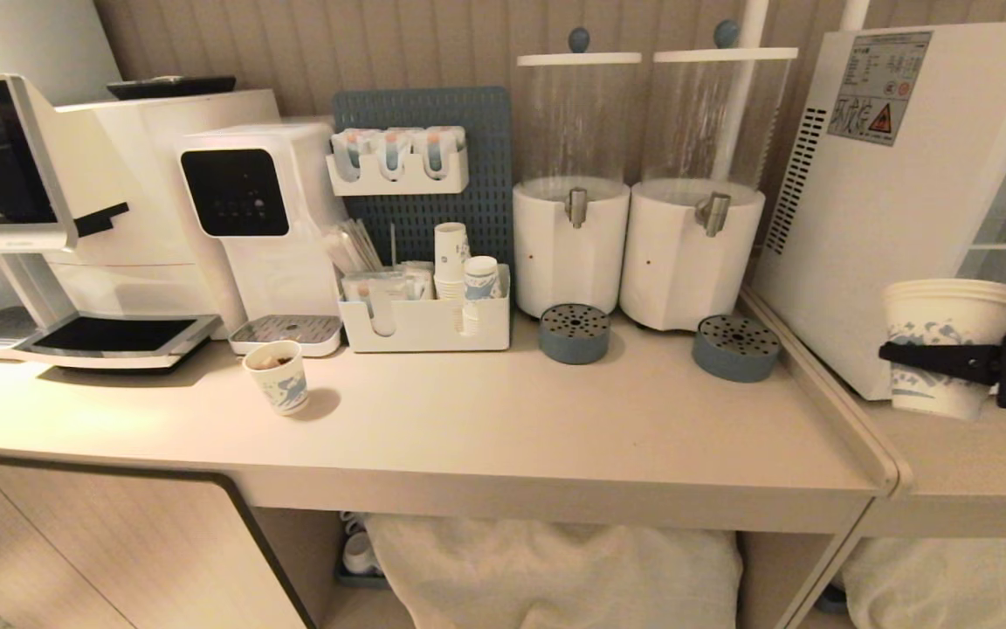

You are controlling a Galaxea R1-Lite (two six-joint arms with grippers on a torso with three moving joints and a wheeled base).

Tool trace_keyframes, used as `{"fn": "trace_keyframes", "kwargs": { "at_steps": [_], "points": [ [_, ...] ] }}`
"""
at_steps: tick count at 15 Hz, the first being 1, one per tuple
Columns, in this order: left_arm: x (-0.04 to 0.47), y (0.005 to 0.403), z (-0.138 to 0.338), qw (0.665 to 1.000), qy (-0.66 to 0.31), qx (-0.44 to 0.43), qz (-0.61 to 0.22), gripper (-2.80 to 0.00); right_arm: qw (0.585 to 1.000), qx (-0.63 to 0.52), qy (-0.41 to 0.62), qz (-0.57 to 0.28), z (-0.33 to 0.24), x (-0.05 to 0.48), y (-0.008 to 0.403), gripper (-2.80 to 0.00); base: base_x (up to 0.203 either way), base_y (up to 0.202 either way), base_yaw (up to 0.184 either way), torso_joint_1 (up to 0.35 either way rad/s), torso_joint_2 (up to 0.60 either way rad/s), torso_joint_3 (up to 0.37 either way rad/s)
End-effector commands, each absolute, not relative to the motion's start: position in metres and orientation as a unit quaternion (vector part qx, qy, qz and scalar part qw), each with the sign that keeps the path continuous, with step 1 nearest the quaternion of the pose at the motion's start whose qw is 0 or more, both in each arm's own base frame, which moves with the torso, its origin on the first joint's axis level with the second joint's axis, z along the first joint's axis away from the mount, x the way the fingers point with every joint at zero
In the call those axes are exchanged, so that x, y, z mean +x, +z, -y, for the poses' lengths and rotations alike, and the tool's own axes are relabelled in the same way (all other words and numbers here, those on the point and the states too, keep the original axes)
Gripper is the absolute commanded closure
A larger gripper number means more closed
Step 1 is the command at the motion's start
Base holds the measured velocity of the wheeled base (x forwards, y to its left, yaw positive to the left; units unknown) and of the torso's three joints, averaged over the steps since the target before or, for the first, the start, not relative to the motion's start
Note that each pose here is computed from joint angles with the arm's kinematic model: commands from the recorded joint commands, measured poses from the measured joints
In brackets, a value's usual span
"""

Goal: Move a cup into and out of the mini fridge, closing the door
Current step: Place the paper cup on the table

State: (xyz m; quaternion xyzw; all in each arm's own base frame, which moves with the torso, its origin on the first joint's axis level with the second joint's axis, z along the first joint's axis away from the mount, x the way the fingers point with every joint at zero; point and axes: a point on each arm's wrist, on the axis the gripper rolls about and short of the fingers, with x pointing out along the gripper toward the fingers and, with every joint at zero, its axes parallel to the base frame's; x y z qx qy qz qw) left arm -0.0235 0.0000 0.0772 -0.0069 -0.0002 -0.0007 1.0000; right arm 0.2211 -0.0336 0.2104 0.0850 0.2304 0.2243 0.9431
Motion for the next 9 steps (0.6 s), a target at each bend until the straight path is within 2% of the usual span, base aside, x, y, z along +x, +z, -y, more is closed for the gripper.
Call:
{"fn": "trace_keyframes", "kwargs": {
  "at_steps": [1,2,5,9],
  "points": [
    [-0.024,0.077,0.000,1.000,0.000,-0.008,0.002,0.00,0.922,0.081,0.236,-0.295,0.048,0.278,0.150,0.00,0.000,0.000,0.000,0.000,0.00,0.000],
    [-0.024,0.077,0.000,1.000,-0.001,-0.008,0.002,0.00,0.936,0.043,0.222,-0.268,0.045,0.298,0.137,0.00,0.000,0.000,0.000,0.000,0.00,0.000],
    [-0.024,0.077,0.000,1.000,-0.001,-0.008,0.002,0.00,0.982,-0.078,0.130,-0.112,0.011,0.346,0.111,0.00,0.000,0.000,0.000,0.000,0.00,0.000],
    [-0.024,0.077,0.000,1.000,0.000,-0.008,0.002,0.00,0.990,-0.143,0.000,0.000,-0.072,0.361,0.070,0.00,0.000,0.000,0.000,0.000,0.00,0.000]
  ]
}}
